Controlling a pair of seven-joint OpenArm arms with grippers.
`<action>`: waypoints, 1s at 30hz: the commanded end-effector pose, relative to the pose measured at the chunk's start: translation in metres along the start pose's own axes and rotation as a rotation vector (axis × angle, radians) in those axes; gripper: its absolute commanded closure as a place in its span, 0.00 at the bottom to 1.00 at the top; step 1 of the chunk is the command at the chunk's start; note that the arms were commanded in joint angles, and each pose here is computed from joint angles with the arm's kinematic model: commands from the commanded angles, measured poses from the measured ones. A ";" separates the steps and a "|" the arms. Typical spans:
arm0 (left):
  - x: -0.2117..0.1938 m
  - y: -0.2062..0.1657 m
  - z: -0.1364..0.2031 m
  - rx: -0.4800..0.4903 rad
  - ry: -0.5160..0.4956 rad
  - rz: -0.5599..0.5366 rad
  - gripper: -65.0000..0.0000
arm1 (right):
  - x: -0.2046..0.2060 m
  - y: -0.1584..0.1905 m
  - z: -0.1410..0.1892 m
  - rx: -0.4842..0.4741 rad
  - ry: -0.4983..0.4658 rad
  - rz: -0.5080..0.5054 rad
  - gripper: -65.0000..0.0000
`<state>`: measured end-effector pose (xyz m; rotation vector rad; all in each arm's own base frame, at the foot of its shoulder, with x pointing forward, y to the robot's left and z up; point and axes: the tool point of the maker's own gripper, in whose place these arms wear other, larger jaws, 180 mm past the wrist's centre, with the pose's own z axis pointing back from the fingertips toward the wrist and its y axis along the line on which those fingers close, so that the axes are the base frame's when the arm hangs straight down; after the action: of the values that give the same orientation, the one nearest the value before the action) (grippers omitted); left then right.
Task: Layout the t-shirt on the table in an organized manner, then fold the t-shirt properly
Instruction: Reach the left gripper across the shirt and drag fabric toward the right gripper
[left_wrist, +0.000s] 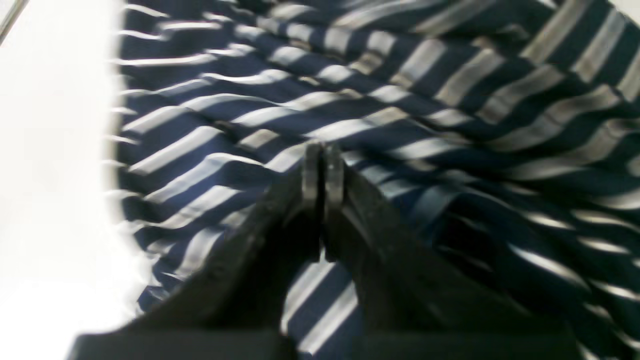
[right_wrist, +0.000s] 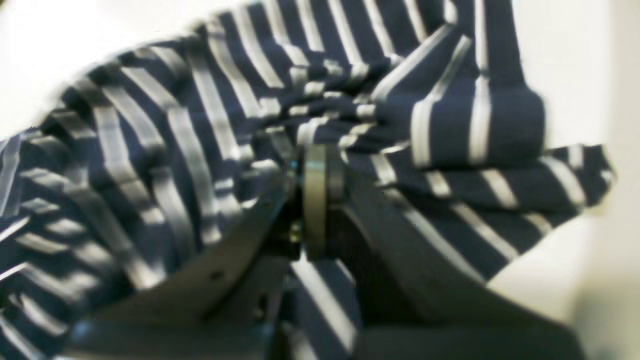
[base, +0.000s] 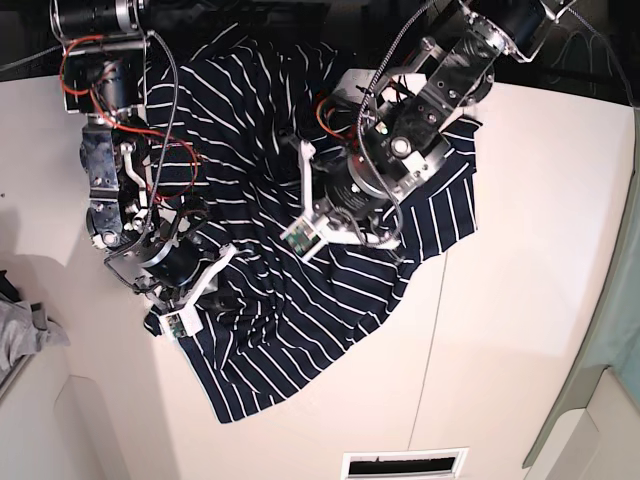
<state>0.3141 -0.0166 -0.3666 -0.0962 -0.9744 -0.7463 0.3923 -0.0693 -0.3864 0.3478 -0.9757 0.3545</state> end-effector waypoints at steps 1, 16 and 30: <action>0.024 0.015 0.000 0.027 -0.070 0.007 1.00 | 0.011 0.000 0.011 0.001 -0.041 0.017 1.00; 0.010 0.028 -0.092 -0.090 0.063 0.143 1.00 | -0.110 0.070 0.097 0.065 0.159 -0.036 1.00; -0.043 0.114 -0.098 0.014 0.290 0.079 1.00 | -0.187 -0.032 0.094 -0.088 0.428 -0.037 1.00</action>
<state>0.4230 0.0526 -0.4460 -0.0369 -0.6508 -0.6573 0.2544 -0.1367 -0.4872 0.3006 -0.6536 0.3232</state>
